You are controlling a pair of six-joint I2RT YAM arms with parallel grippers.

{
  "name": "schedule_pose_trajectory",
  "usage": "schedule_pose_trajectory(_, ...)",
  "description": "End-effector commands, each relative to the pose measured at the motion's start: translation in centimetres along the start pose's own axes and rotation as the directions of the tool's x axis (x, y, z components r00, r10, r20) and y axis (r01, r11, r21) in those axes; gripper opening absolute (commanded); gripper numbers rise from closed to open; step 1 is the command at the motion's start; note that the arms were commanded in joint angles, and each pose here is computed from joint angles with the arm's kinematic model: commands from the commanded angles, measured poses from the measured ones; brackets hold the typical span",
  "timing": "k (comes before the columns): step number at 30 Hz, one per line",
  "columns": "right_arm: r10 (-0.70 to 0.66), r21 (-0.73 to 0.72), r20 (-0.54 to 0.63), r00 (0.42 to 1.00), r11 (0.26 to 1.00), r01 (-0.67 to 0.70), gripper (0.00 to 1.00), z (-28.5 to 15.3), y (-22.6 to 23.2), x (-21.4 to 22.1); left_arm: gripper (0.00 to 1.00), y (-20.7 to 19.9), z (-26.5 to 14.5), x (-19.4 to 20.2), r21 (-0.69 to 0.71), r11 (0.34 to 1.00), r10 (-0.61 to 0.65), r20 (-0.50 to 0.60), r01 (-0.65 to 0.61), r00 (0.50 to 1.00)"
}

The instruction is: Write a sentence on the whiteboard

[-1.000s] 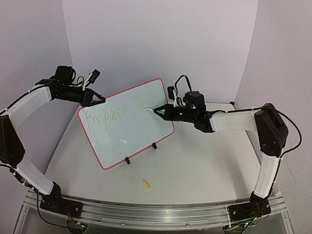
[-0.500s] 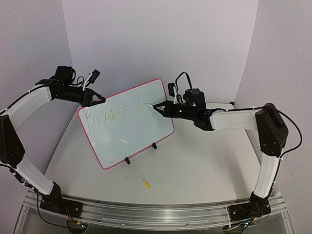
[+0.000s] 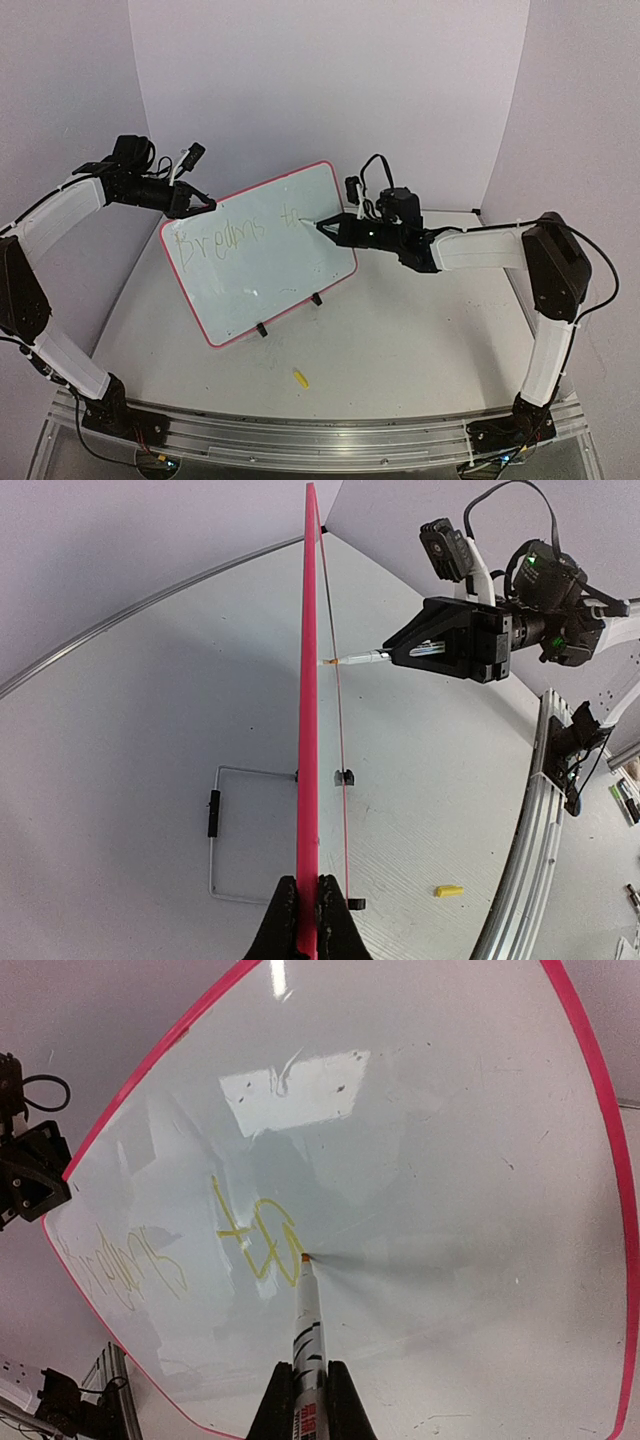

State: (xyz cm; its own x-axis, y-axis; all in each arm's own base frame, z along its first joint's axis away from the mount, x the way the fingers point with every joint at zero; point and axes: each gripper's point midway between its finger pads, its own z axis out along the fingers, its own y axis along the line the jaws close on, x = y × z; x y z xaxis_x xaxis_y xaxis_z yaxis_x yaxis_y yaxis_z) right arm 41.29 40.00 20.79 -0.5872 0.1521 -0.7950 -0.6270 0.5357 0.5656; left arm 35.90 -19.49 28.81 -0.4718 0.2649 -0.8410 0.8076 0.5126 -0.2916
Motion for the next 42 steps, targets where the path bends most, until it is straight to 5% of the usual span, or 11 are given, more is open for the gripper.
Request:
schedule_pose_trajectory(1,-0.021,0.051,0.056,0.998,0.999,0.018,0.0,-0.9,-0.3,-1.8,0.0,-0.8,1.4,2.3,0.071,0.997,-0.02,-0.063,0.025,0.998)
schedule_pose_trajectory(20,-0.085,-0.051,0.139,0.987,0.994,0.092,0.0,-2.6,4.1,-6.0,0.0,-0.9,1.4,2.2,0.073,0.997,-0.019,-0.059,0.023,0.998)
schedule_pose_trajectory(42,-0.071,-0.015,0.126,0.99,0.997,0.073,0.0,-0.1,2.2,-5.6,0.0,-0.9,1.4,2.2,0.073,0.997,-0.019,-0.059,0.023,0.998)
